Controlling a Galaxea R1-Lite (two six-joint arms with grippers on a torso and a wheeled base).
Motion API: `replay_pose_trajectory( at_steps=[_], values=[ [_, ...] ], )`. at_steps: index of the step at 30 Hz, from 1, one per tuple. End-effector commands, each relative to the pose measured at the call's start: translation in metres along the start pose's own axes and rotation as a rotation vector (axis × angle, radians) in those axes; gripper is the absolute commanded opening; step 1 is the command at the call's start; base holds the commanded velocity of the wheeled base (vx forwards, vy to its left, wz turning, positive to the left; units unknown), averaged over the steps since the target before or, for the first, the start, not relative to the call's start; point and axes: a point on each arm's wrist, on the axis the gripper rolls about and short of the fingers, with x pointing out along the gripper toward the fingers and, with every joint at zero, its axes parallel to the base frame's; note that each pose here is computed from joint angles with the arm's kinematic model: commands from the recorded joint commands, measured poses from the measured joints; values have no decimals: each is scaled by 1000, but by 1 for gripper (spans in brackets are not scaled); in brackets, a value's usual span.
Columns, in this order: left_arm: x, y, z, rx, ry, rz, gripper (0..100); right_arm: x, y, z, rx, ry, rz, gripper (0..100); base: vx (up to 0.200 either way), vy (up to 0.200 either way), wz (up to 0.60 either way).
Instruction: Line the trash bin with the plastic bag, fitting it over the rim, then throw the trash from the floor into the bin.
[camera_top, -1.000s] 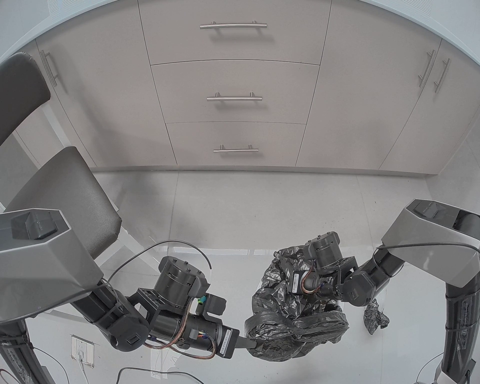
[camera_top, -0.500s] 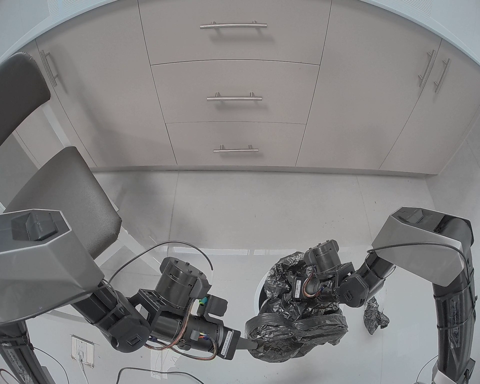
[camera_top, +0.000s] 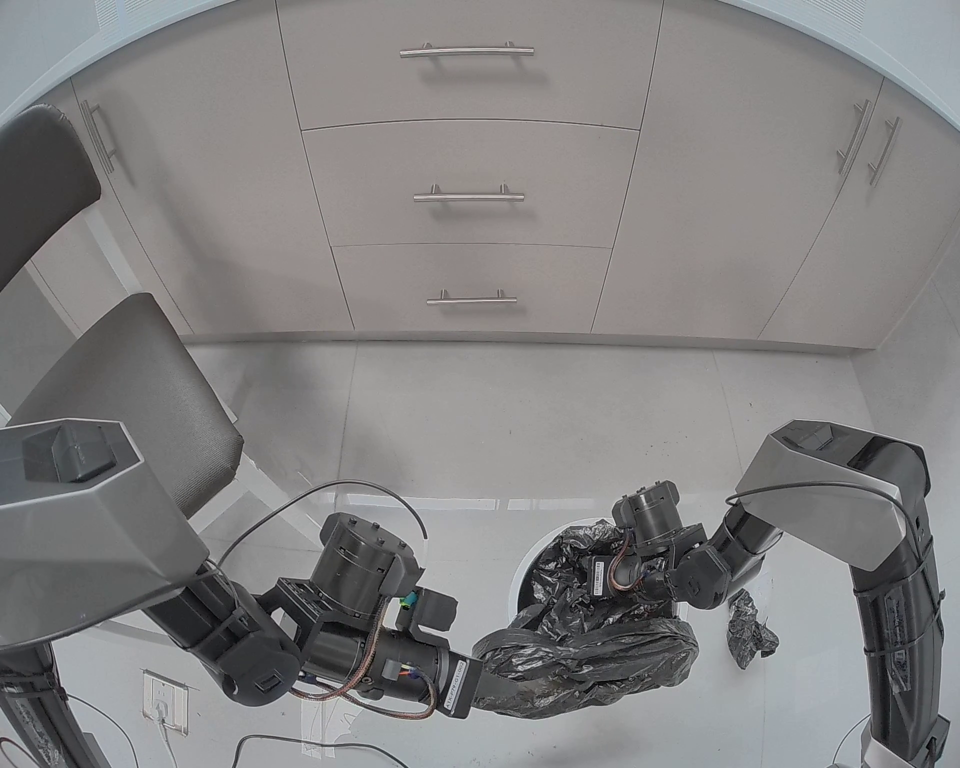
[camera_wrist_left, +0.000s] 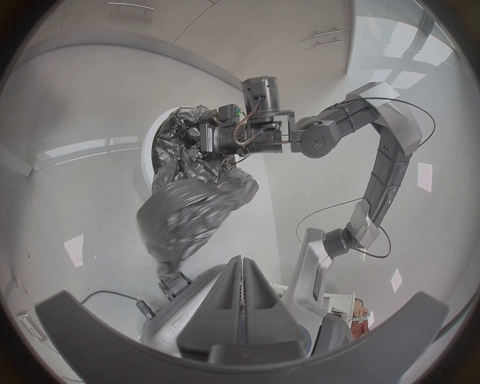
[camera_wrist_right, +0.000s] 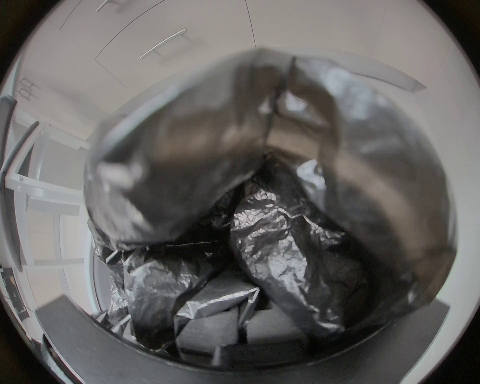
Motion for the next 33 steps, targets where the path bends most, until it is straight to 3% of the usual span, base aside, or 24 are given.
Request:
replay_pose_trajectory(
  at_steps=[1, 18, 19, 26, 28, 30, 31, 33],
  values=[
    [1, -1, -1, 2, -1, -2, 0, 3, -1, -3, -10, 9, -5, 0, 0, 0, 0],
    [1, -1, -2, 11, 1, -3, 0, 3, -2, -3, -10, 9, -6, 0, 0, 0, 0],
    [2, -2, -2, 12, 2, -4, 0, 3, -1, -3, -9, 7, -5, 100, 0, 0, 0],
    [4, -5, 2, 41, -50, 40, 0, 1, 0, 1, -2, -21, 10, 100, 0, 0, 0],
    [11, -12, 5, 83, -158, 205, 0, 1, 1, 3, 1, -39, 21, 100, 0, 0, 0],
    [13, -15, 6, 99, -195, 252, 0, 2, 1, 2, -1, -33, 25, 100, 0, 0, 0],
    [16, -20, 7, 129, -259, 306, 0, 4, 0, 0, -4, -27, 26, 100, 0, 0, 0],
    [19, -22, 6, 148, -281, 315, 0, 5, 1, 1, -2, -30, 29, 100, 0, 0, 0]
  ],
)
